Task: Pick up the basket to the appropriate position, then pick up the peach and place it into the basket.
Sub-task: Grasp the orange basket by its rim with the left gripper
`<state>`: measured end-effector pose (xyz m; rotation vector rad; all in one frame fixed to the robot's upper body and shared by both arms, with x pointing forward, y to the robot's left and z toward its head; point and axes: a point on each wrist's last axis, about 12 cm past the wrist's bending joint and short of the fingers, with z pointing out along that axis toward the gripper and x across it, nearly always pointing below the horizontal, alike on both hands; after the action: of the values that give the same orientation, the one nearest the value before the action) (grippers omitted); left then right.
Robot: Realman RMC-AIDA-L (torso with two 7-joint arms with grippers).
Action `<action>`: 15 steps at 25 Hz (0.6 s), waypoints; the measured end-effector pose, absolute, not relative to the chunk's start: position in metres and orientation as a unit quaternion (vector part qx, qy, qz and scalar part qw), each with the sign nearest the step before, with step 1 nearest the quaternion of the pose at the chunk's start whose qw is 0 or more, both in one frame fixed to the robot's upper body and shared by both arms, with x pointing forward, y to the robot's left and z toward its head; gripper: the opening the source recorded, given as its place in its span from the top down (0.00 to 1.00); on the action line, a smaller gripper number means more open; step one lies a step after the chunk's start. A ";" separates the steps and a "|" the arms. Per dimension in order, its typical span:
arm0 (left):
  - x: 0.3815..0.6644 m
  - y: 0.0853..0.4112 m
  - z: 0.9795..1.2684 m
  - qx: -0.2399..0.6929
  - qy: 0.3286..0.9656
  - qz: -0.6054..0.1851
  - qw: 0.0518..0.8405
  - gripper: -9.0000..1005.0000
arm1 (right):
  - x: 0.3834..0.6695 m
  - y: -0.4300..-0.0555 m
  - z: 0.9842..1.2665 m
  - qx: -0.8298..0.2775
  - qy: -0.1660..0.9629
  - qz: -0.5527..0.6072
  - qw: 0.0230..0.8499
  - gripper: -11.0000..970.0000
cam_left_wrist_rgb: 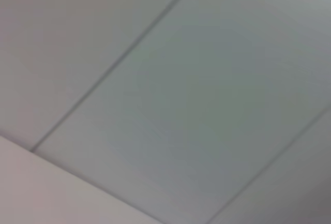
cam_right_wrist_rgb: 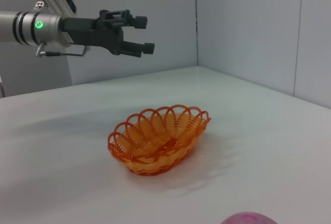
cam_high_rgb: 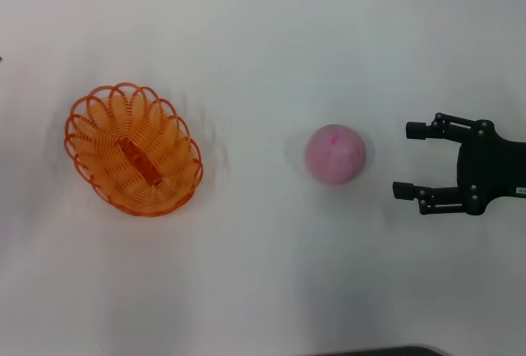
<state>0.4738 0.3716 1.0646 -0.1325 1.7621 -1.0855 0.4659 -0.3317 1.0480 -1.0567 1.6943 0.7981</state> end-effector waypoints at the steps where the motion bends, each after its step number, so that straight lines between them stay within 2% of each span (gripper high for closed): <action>1: 0.476 0.373 1.064 -0.060 0.733 -0.446 0.509 0.13 | 0.466 -0.332 1.048 -0.432 0.693 0.326 0.476 0.04; 8: 0.500 0.375 1.070 -0.048 0.779 -0.397 0.482 0.13 | 0.467 -0.332 1.049 -0.434 0.692 0.325 0.476 0.04; 15: 0.525 0.358 1.096 0.027 0.834 -0.332 0.441 0.13 | 0.468 -0.332 1.050 -0.435 0.691 0.325 0.476 0.04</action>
<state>0.5250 0.3583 1.0963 0.0674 2.0696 -0.8238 0.4675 -0.3323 1.0500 -1.0641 1.6893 0.7952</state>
